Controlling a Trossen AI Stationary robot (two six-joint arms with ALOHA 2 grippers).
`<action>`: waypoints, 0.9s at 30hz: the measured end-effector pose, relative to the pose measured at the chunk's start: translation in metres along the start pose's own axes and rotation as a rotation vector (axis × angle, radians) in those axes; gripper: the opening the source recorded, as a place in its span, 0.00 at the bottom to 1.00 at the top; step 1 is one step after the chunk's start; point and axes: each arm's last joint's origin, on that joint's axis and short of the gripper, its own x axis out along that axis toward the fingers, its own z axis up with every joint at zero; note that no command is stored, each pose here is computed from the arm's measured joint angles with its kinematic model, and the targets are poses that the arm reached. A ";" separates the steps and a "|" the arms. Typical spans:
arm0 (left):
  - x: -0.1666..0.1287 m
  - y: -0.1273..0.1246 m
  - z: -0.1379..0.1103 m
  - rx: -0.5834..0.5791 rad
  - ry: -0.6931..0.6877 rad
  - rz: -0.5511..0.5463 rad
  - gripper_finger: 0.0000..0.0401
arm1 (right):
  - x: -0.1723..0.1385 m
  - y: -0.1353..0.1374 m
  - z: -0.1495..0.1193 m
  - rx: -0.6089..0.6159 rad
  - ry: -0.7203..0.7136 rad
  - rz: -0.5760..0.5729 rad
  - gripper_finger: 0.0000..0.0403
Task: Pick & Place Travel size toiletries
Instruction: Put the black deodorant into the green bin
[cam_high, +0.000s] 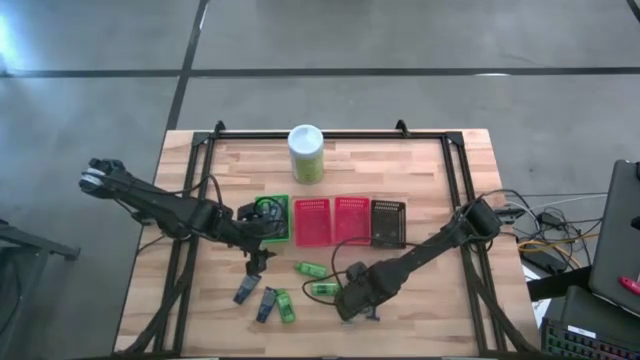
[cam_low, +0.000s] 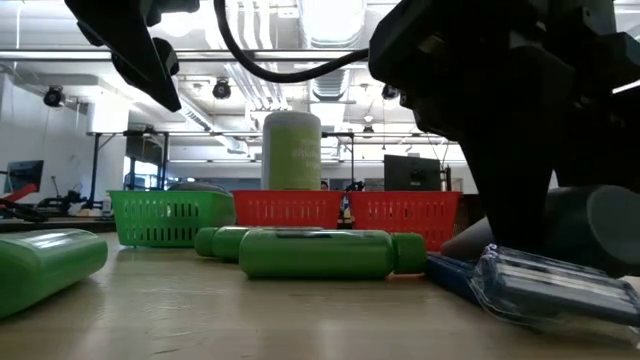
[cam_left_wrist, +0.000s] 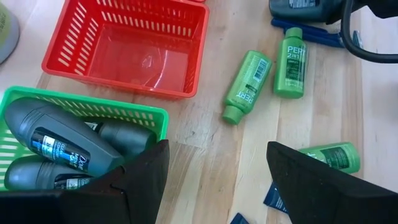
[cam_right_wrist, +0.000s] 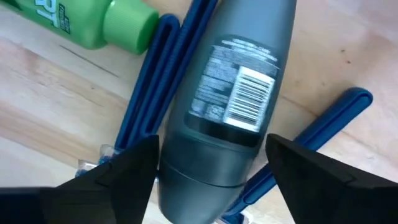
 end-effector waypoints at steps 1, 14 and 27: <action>0.000 0.000 0.000 0.000 0.000 0.000 0.68 | 0.000 0.000 0.000 0.000 -0.002 0.000 0.70; 0.000 0.000 0.000 0.000 0.000 0.000 0.69 | 0.000 -0.002 0.002 -0.151 -0.006 -0.005 0.50; -0.013 0.008 0.009 -0.165 -0.043 -0.110 0.66 | -0.050 0.010 0.002 -0.413 -0.185 0.087 0.50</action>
